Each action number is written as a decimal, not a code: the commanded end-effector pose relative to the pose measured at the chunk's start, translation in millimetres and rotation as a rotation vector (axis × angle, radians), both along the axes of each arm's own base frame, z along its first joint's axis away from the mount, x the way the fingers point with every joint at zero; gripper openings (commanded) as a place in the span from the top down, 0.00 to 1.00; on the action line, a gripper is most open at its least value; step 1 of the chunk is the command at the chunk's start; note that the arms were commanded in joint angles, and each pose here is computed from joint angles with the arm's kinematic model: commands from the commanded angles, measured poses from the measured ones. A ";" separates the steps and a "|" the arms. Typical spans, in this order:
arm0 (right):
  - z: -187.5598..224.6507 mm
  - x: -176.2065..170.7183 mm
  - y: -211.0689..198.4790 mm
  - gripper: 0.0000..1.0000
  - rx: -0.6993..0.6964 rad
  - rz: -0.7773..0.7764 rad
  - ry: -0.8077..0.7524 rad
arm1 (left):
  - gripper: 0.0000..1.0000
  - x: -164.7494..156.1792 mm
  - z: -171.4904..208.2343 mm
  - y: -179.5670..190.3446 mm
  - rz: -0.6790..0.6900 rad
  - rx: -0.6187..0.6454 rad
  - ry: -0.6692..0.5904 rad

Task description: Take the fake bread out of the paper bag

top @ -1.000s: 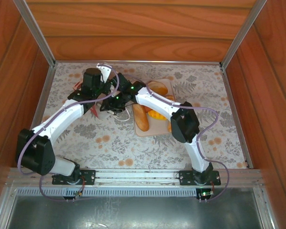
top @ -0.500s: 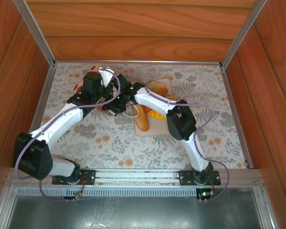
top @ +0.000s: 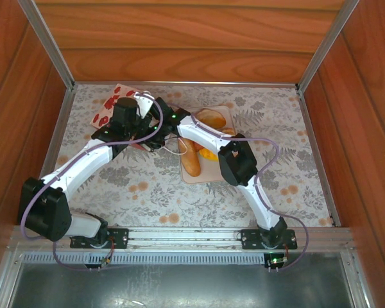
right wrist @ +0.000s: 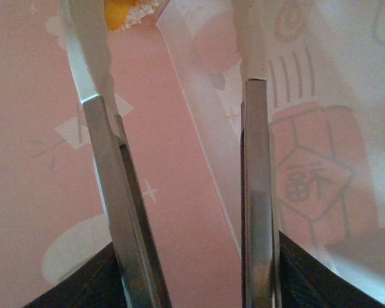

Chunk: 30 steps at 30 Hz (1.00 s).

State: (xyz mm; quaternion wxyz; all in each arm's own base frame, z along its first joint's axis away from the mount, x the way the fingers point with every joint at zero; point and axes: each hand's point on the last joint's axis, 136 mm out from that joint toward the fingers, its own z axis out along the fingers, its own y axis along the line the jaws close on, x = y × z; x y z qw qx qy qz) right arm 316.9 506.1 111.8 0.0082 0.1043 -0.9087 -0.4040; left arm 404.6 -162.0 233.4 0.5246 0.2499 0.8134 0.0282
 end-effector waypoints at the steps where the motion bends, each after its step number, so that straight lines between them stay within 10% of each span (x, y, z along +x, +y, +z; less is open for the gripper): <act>1: -5.6 -1.0 3.7 0.49 0.004 0.018 0.017 | 1.00 -0.1 19.7 -25.8 -0.090 -0.063 -0.049; 14: 4.5 0.8 -10.9 1.00 -0.023 -0.008 -0.041 | 1.00 3.5 14.6 -11.3 -0.012 -0.030 -0.053; 30: 42.1 -9.5 -50.4 1.00 -0.069 -0.020 -0.138 | 1.00 20.7 12.2 14.1 0.170 0.015 -0.068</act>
